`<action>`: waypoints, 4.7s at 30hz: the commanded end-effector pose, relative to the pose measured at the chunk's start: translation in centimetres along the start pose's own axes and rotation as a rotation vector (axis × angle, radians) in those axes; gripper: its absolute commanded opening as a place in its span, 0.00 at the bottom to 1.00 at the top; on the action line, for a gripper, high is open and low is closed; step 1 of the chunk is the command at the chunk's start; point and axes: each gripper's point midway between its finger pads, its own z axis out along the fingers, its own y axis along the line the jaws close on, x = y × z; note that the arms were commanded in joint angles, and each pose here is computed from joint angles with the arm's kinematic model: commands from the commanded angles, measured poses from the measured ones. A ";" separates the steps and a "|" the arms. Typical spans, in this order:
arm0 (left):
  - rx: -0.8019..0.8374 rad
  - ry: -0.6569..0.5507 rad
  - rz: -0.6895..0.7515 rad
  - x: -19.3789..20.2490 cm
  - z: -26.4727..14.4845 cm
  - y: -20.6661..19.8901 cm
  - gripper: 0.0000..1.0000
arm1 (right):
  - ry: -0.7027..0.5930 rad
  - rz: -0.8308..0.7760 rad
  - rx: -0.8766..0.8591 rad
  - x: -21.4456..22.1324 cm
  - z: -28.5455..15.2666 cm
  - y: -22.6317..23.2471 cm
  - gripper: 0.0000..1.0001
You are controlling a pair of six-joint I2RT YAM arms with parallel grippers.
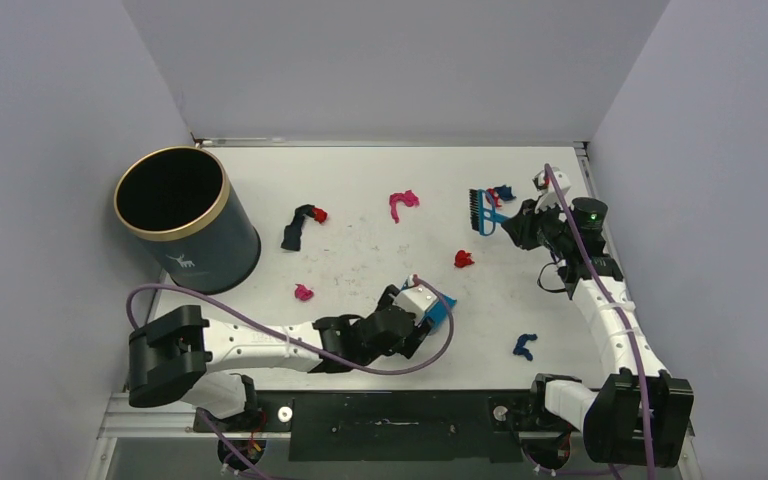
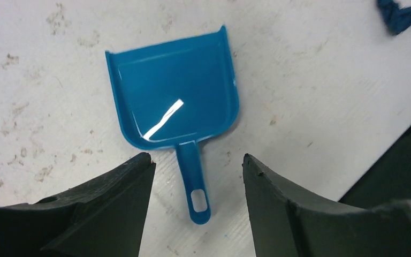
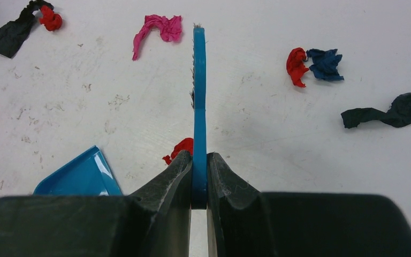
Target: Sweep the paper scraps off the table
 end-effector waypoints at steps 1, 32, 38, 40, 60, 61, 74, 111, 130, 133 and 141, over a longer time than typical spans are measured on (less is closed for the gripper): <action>-0.067 -0.103 -0.089 0.3 0.5 1.0 0.60 | -0.032 -0.032 -0.015 -0.9 0.2 -0.1 0.05; -0.071 0.122 -0.075 7.7 2.8 0.0 0.47 | -0.020 -0.024 -0.026 -0.3 0.4 -0.1 0.05; -0.079 0.110 -0.062 6.7 2.8 0.0 0.33 | -0.021 -0.026 -0.025 -0.4 0.3 -0.1 0.05; -0.086 0.098 -0.062 6.0 2.5 0.1 0.29 | -0.022 -0.026 -0.027 -0.4 0.3 0.0 0.05; -0.429 -0.201 -0.112 -8.9 -12.3 16.1 0.03 | 0.087 -0.125 -0.214 -1.2 3.0 7.5 0.05; -0.463 -0.233 -0.111 -9.2 -13.0 16.9 0.01 | 0.104 -0.130 -0.277 -1.2 3.3 9.2 0.05; -0.778 -0.669 -0.338 -8.4 -24.7 24.7 0.00 | 0.472 -0.190 -0.956 4.7 7.6 32.2 0.05; -0.842 -0.948 -0.545 -8.7 -30.3 28.9 0.00 | 0.705 0.575 -0.648 14.4 16.9 56.1 0.05; -0.860 -0.921 -0.527 -8.3 -30.1 29.0 0.00 | 0.585 0.617 -0.290 10.1 16.9 31.9 0.05; -0.861 -0.917 -0.525 -8.3 -30.0 29.0 0.00 | 0.548 0.616 -0.261 8.2 16.4 27.8 0.05; -0.851 -0.915 -0.524 -8.4 -29.9 28.9 0.00 | 0.343 0.672 -0.362 -2.7 12.8 21.0 0.05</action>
